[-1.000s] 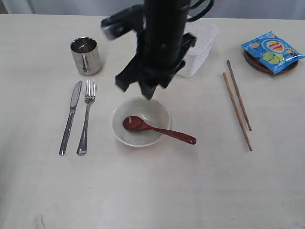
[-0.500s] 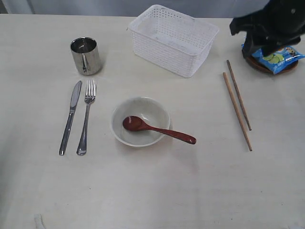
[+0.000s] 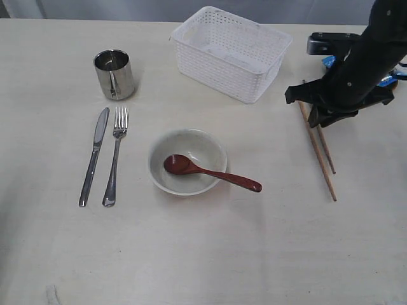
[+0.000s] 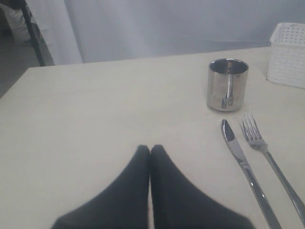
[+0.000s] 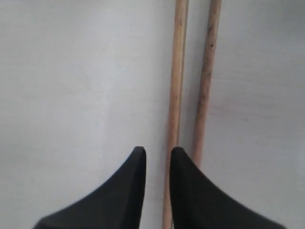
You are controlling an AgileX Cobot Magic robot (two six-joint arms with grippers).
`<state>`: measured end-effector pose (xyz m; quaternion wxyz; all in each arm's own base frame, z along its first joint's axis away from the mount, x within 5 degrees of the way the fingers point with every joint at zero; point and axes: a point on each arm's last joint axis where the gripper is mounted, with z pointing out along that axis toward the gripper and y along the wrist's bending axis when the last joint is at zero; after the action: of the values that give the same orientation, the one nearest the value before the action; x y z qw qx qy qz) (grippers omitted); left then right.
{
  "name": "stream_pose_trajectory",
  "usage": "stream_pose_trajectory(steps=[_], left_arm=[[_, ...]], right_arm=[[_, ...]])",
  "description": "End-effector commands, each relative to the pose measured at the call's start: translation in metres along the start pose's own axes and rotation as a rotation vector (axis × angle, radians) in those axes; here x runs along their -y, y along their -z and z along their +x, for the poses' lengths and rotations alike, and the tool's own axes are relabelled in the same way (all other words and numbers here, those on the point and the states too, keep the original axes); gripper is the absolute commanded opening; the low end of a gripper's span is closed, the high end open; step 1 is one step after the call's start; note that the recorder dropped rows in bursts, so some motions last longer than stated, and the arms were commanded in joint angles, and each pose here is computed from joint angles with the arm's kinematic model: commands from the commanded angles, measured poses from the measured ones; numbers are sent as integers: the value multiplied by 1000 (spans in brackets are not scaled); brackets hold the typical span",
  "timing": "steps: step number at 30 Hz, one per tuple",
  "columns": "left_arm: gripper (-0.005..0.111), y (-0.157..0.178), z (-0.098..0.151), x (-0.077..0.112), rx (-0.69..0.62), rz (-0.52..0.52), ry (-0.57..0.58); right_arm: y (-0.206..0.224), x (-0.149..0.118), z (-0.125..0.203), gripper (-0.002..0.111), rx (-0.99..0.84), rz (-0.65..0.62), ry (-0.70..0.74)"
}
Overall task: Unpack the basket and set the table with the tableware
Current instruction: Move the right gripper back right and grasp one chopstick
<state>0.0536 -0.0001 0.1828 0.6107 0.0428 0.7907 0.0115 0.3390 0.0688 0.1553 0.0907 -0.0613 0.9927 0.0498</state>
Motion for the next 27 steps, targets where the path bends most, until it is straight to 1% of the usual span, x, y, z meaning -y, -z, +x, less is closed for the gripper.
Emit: stream_pose_trajectory(steps=[1,14,19,20,22,23,27], left_arm=[[0,0,1,0,1,5,-1],[0,0,1,0,1,5,-1],[0,0,1,0,1,5,-1],[0,0,1,0,1,5,-1],[0,0,1,0,1,5,-1],[0,0,1,0,1,5,-1],[0,0,1,0,1,5,-1]], right_arm=[[-16,1,1,18,-36,-4,-8],[-50,4,6,18,-116,3,-8],[-51,4,7,17,-120,2,7],[-51,4,7,15,-120,4,9],[-51,4,7,6,-120,7,16],[-51,5,7,-1,-120,9,24],[-51,4,7,-1,-123,8,26]])
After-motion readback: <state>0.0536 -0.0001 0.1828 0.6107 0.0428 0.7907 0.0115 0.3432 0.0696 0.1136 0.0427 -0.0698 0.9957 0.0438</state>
